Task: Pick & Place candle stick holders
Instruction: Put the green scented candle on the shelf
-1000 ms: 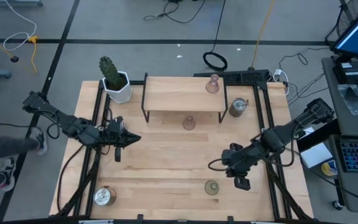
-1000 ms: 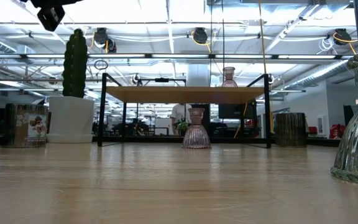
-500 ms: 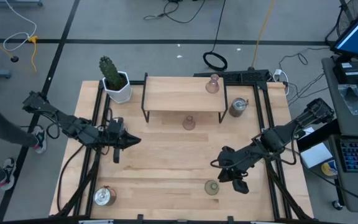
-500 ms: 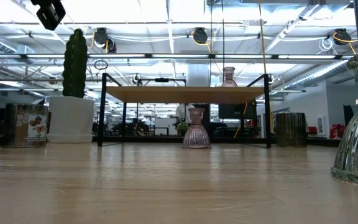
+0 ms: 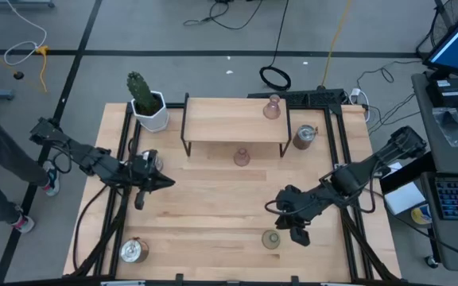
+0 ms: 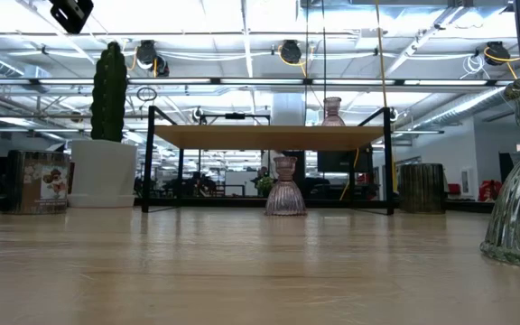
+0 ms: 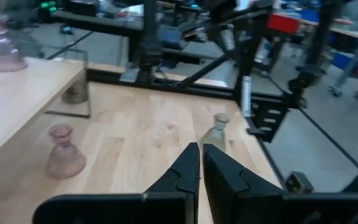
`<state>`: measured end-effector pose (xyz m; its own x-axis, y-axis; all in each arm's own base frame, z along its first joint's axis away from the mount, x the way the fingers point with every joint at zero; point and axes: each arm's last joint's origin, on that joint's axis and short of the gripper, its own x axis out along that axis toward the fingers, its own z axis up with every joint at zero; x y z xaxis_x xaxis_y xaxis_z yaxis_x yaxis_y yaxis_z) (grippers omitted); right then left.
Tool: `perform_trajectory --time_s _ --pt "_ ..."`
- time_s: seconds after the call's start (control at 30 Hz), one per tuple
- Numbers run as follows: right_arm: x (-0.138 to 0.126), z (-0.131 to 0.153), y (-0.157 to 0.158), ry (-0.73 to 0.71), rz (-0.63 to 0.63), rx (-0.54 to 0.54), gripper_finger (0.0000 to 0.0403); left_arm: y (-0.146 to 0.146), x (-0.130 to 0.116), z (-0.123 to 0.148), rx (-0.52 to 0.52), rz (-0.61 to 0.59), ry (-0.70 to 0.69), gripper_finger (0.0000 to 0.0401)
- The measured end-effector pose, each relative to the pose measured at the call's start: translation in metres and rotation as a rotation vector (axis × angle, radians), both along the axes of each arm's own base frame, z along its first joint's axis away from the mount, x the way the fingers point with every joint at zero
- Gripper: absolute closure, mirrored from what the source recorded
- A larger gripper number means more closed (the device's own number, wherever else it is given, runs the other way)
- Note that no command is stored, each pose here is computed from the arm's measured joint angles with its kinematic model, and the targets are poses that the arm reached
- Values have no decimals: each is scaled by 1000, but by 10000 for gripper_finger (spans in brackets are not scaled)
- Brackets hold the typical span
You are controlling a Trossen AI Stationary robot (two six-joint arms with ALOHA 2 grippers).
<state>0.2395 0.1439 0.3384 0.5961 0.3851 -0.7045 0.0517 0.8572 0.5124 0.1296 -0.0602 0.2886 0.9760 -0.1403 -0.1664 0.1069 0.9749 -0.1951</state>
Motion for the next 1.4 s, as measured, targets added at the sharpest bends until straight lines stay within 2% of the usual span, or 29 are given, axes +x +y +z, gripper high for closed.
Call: perform_trajectory --time_s 0.17,0.43,0.6,0.9,1.4 --pt "5 -14 9 78 -18 -5 353 0 -5 3 14 -97 -23 380" --pt "10 -32 34 118 28 -17 353 -1 -5 4 -45 -115 -20 380" --pt "9 -34 43 122 30 10 353 -3 -6 4 -80 -175 -10 380" --pt "8 -33 43 143 23 42 353 -3 -6 3 -93 -176 3 380" --pt "8 -34 43 121 80 -9 353 -3 -6 3 -95 -175 4 380"
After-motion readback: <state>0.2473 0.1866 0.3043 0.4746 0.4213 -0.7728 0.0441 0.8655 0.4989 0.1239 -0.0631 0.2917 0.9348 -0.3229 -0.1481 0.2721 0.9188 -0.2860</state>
